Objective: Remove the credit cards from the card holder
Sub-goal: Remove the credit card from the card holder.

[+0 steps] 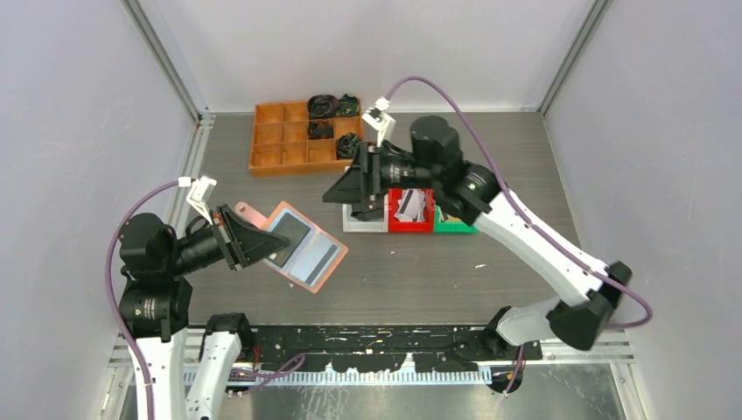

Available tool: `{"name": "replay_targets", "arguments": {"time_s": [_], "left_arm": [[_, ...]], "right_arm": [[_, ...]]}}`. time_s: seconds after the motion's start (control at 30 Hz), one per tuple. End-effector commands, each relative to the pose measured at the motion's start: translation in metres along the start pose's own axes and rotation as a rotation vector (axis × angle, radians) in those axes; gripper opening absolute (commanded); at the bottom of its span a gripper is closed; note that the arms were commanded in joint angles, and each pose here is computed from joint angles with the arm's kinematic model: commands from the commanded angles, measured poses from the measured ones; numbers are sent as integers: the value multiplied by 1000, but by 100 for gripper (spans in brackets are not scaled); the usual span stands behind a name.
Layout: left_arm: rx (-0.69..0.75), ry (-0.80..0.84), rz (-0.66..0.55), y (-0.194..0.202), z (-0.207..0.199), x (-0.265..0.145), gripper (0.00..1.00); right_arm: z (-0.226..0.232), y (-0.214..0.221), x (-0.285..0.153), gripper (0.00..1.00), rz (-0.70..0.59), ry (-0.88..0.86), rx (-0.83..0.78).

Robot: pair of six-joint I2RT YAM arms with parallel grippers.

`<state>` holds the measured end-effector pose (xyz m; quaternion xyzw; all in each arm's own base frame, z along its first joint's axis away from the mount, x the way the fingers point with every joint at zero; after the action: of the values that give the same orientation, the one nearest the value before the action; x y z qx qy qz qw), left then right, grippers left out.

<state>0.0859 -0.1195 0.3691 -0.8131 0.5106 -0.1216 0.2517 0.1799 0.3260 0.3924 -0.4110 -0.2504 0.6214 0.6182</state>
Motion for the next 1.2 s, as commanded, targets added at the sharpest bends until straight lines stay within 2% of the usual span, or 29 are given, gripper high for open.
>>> {"name": "replay_targets", "arguments": {"time_s": [0.0, 0.1, 0.27, 0.43, 0.7, 1.17], "left_arm": [[49, -31, -175, -23, -8, 1, 0], [7, -25, -198, -28, -9, 3, 0], [-5, -25, -215, -28, -9, 2, 0], [-17, -16, -223, -29, -13, 2, 0], [-22, 2, -241, -34, -20, 2, 0], [-36, 27, -266, -33, -30, -1, 0]], "right_arm": [[48, -43, -29, 56, -330, -108, 43], [59, -36, -26, 53, -373, -219, 99], [80, -17, -3, 52, -329, -317, 140], [78, -2, 24, 50, -270, -319, 174], [68, 9, 32, 48, -235, -269, 198], [57, 12, 45, 49, -263, -244, 244]]}}
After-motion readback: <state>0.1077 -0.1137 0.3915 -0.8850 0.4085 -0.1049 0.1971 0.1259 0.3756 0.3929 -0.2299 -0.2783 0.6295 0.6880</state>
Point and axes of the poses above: each gripper's point midway between its finger pads, its own x axis out along the fingers, its own z axis along the line the jaws close on, y = z × x, the point moved 5 cm from there along -x, back along the fingers, and after that the axes turned 13 degrees about -x, right-handed, at the moved point
